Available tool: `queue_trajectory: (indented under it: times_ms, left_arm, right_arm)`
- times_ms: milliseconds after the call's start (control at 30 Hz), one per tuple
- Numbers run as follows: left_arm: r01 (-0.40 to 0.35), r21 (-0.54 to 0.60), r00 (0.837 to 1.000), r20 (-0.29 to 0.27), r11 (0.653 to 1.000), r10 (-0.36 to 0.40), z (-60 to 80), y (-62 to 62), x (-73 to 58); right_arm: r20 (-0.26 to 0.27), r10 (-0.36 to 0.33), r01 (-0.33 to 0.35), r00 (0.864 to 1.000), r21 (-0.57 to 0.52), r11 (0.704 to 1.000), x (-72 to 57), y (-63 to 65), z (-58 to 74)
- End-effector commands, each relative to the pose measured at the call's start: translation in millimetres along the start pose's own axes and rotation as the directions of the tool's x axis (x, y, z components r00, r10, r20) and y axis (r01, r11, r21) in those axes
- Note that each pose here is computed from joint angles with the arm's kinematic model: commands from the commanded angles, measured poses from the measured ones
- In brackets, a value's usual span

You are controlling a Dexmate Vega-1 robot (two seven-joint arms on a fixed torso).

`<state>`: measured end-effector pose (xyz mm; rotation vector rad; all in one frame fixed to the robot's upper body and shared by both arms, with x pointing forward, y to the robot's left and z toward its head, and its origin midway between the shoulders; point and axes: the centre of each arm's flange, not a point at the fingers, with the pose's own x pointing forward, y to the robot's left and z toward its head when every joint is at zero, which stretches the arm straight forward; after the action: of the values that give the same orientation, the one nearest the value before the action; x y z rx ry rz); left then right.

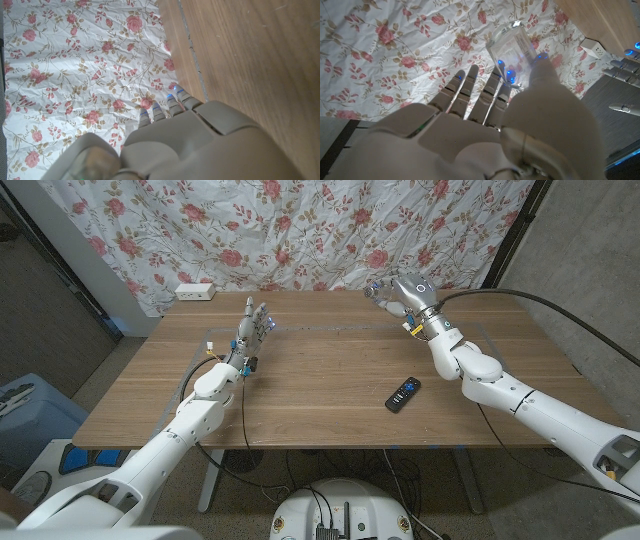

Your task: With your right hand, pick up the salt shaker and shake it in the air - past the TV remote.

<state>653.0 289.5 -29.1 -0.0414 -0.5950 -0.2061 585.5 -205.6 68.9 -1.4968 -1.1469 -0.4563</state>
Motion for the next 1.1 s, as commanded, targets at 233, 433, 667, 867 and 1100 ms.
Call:
queue_trajectory:
  times_ms: [233, 433, 667, 867, 1100]
  left_arm:
    - [-0.002, 0.0, 1.0, 0.0, 1.0, 0.002, 0.1, 0.0, 0.0]
    - [-0.002, 0.0, 1.0, 0.0, 1.0, 0.002, 0.1, -0.1, 0.0]
    - [-0.002, 0.0, 1.0, 0.0, 1.0, 0.002, 0.2, -0.1, 0.0]
    - [0.001, 0.0, 1.0, 0.0, 1.0, -0.001, 0.1, -0.1, 0.0]
    - [0.001, 0.0, 1.0, 0.0, 1.0, -0.001, 0.1, -0.1, 0.0]
  right_arm:
    - [-0.091, 0.139, -0.115, 0.986, 0.233, 0.966, -11.1, 10.1, 1.9]
    - [-0.104, 0.19, -0.151, 0.976, 0.306, 0.94, -15.3, 15.0, 2.1]
    - [-0.123, 0.247, -0.183, 0.961, 0.385, 0.904, -20.6, 22.6, 0.9]
    - [-0.131, 0.241, -0.17, 0.962, 0.405, 0.898, -26.9, 29.1, 1.5]
    - [-0.155, 0.281, -0.186, 0.947, 0.446, 0.875, -34.9, 38.6, 4.5]
